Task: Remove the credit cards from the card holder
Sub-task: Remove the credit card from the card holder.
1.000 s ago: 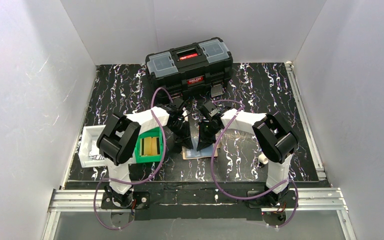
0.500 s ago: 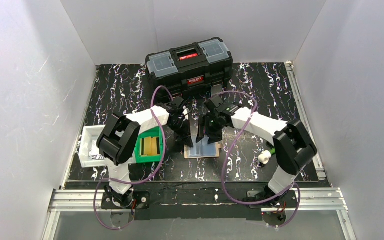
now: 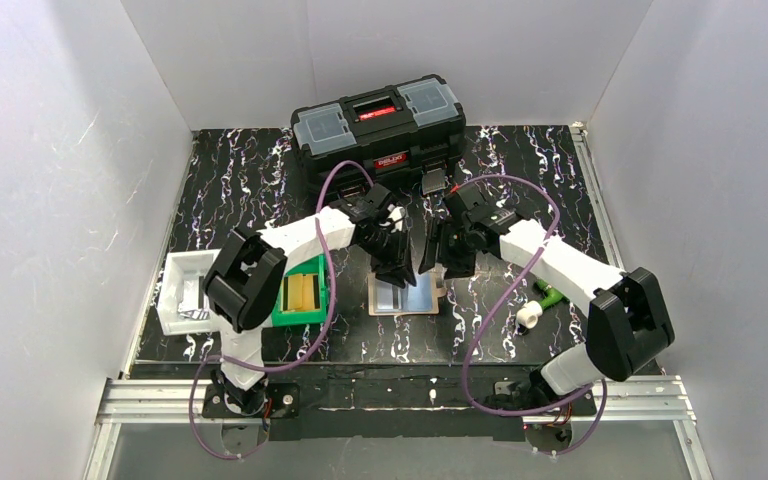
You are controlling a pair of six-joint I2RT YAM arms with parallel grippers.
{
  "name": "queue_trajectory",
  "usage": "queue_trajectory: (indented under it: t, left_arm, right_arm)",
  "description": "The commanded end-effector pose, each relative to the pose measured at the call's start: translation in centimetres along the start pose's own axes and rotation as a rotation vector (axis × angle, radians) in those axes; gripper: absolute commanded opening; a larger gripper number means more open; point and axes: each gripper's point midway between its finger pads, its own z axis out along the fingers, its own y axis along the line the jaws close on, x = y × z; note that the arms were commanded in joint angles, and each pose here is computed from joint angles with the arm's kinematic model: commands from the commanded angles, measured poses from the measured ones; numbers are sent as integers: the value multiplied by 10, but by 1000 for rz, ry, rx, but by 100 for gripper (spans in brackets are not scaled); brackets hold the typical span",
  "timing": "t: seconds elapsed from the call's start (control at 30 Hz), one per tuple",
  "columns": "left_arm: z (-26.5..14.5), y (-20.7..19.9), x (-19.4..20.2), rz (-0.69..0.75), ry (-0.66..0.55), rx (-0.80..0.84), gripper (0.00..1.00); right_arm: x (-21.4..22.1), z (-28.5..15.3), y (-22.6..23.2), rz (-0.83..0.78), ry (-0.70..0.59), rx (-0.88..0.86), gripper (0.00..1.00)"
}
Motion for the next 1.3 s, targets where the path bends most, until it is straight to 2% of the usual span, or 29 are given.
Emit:
queue_trajectory:
  t: [0.0,0.13,0.4,0.6,0.8,0.87,1.13,1.27]
  left_arm:
    - [11,-18,1,18,35,30,37]
    - [24,-18,0,6,55,29,43]
    - [29,-22,-2,-1,60,43,48]
    - [0,-20,-8,48,-12,-24,51]
    - [-37,16,-12,40,-87,-158,52]
    - [-45,31,-10,30,-93,-191,49]
    - [-42,59,1,-9,-53,-214,21]
    - [-33,65,3,-20,-40,-220,15]
  right_arm:
    - [3,-9,-14,-3,-22,25,69]
    - [6,-10,-22,12,-26,35,69]
    - [11,-9,-26,24,-19,30,69]
    - [11,-5,-16,24,6,-17,70]
    - [9,0,5,34,44,-103,70]
    - [9,3,13,37,62,-139,70]
    - [12,28,45,73,161,-292,66]
    - [16,41,55,96,212,-347,61]
